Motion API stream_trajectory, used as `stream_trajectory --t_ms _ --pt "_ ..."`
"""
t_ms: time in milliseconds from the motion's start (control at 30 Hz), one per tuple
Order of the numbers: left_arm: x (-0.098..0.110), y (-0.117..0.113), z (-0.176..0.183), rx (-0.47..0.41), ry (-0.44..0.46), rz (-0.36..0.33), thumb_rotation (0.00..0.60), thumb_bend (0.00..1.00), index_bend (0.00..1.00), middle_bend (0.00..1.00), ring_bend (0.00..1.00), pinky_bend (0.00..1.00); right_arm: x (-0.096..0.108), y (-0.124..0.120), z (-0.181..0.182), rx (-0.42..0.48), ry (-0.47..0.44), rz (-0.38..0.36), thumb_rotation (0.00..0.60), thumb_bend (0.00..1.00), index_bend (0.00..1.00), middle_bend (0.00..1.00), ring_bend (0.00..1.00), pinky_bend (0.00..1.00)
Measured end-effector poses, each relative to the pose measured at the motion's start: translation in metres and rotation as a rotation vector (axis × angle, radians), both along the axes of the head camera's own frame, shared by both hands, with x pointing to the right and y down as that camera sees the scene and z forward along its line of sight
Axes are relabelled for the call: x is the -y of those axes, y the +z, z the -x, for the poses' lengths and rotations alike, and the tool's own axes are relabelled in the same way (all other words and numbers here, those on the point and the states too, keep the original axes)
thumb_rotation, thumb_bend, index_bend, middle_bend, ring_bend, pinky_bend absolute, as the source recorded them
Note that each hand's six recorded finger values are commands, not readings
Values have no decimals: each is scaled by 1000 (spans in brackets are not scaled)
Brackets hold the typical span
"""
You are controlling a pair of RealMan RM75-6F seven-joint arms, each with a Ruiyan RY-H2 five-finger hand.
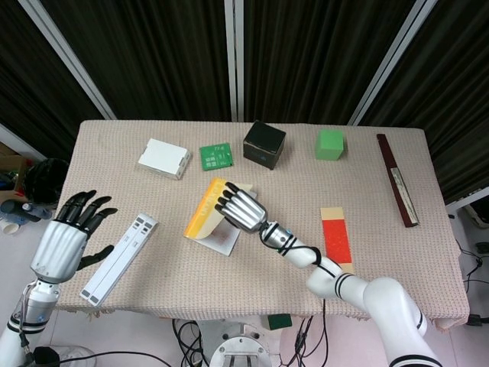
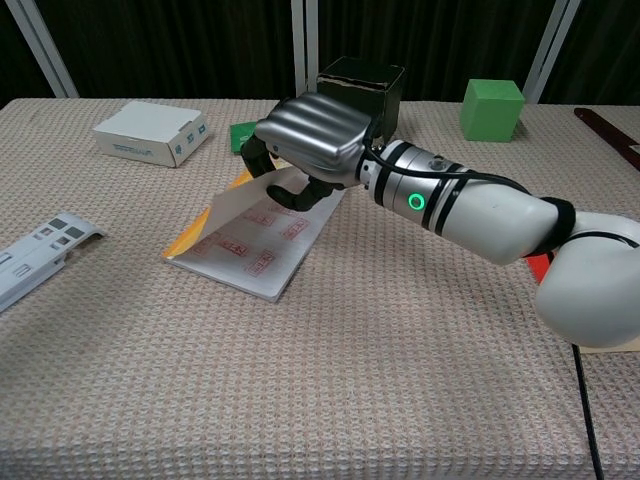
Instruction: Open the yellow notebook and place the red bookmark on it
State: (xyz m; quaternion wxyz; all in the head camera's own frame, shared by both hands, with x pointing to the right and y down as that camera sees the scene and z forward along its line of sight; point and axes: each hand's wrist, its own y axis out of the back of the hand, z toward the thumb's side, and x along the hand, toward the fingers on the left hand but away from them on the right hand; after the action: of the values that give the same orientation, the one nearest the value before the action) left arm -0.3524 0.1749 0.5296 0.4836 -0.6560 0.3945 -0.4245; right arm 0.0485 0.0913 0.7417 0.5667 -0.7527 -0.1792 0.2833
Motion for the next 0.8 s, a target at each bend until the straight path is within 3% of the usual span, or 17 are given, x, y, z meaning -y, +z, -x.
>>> stream_trajectory --t_ms 267,633,800 --pt "2 -2 -1 -5 -1 -7 600 14 282 204 112 162 -2 -5 -18 -12 -66 -54 600 482 732 508 399 266" --pt "11 3 -17 -16 43 -1 600 15 281 204 112 162 -18 -38 -95 -53 -204 -139 600 482 732 504 398 266" --pt "14 5 -24 -20 61 0 600 14 282 204 112 161 -27 -53 -131 -118 -246 -160 600 482 732 504 396 265"
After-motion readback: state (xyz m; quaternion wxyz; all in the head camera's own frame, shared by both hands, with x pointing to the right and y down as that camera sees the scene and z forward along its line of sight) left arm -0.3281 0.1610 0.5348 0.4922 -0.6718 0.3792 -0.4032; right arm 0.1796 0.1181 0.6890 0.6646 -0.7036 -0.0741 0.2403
